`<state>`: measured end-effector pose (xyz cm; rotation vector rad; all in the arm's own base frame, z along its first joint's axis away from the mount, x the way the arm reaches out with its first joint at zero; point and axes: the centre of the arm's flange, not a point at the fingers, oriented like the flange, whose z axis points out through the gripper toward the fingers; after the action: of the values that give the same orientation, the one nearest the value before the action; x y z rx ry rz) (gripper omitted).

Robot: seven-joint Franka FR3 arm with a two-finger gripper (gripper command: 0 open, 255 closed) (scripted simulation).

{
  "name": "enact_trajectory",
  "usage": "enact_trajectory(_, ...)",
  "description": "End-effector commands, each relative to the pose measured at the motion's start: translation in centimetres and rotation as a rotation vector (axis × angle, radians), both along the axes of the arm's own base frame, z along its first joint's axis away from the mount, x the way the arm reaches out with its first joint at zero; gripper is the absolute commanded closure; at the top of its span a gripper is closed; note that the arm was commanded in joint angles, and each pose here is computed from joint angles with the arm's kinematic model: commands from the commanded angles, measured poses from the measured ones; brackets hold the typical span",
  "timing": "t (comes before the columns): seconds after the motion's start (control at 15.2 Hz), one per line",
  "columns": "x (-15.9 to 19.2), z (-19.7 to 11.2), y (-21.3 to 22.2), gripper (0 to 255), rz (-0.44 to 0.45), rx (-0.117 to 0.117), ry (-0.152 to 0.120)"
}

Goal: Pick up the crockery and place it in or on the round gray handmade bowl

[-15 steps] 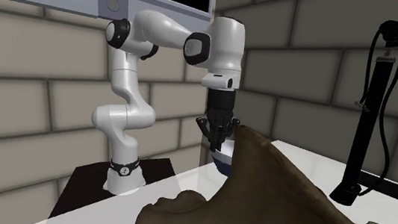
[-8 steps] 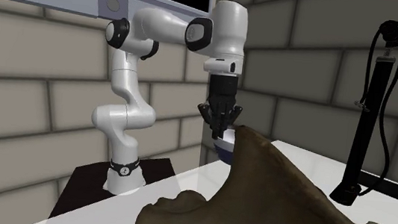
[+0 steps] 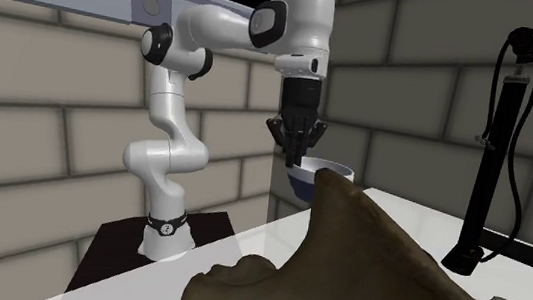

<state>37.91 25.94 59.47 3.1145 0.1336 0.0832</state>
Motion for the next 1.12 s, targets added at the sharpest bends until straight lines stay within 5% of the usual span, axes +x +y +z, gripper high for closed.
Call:
enact_trajectory(0.0,0.0,1.1,0.0,255,0.000,0.000,0.000)
enact_trajectory(0.2,0.0,2.5,0.0,255,0.000,0.000,0.000)
enact_trajectory(1.06,15.0,7.2,6.8,255,0.000,0.000,0.000)
